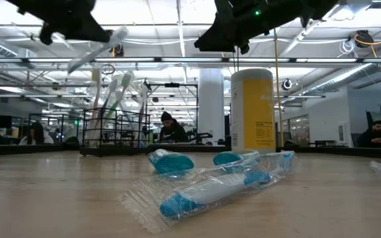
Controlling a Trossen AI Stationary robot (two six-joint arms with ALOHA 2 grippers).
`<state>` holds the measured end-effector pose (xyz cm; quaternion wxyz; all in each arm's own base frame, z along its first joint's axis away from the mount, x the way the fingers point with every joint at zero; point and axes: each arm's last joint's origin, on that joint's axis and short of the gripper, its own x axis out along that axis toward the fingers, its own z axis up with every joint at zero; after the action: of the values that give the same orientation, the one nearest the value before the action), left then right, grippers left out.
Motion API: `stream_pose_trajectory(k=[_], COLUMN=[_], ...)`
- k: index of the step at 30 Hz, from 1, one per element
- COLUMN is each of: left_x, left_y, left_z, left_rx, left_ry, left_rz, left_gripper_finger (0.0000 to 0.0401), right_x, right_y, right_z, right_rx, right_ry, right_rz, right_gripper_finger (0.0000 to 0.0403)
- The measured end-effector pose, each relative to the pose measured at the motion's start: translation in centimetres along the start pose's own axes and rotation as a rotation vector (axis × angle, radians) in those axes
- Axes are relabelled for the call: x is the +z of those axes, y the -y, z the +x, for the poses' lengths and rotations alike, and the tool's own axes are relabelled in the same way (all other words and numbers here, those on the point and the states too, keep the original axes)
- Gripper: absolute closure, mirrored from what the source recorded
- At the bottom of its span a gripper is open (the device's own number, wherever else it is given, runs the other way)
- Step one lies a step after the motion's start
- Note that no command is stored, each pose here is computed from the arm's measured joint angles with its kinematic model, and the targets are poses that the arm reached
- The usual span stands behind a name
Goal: Pick & Place toothbrushing station
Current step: Put the left blue toothbrush into the black wire organizer
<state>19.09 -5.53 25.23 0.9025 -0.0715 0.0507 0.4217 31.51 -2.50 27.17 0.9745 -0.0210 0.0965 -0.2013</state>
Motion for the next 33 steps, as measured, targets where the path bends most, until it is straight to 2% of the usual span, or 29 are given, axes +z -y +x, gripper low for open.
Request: stream_pose_trajectory(k=[5,12,16,19,22,26,29,33], left_x=[1.3,4.0,4.4,4.3,4.4,4.9,4.2,3.8], left_y=[0.0,-0.5,-0.1,0.7,1.3,2.0,2.6,3.3], left_z=[2.5,4.7,4.8,5.0,5.2,5.4,5.7,6.2], left_rx=[-0.086,-0.179,-0.413,-0.555,-0.599,-0.703,-0.762,-0.776], left_ry=[-0.022,0.107,0.130,0.150,0.194,0.283,0.278,0.304], left_rz=[0.065,0.102,0.125,0.141,0.120,0.110,0.115,0.094], left_gripper_finger=[0.0400,0.0400,0.0400,0.0400,0.0400,0.0400,0.0400,0.0400], right_x=[0.1,0.1,0.1,0.0,-0.3,-1.0,-1.7,-2.0], right_y=[0.0,0.0,0.0,-0.2,-0.8,-2.1,-2.9,-3.6], right_z=[0.0,0.0,0.0,0.4,1.2,2.9,3.9,4.4], right_rx=[0.000,0.000,0.003,0.068,0.213,0.391,0.427,0.452], right_ry=[0.009,0.011,0.012,0.025,0.068,0.198,0.301,0.429], right_rz=[0.003,-0.009,0.019,0.076,0.098,0.113,0.131,0.189], right_gripper_finger=[0.0277,0.0277,0.0277,0.0277,0.0277,0.0277,0.0277,0.0277])
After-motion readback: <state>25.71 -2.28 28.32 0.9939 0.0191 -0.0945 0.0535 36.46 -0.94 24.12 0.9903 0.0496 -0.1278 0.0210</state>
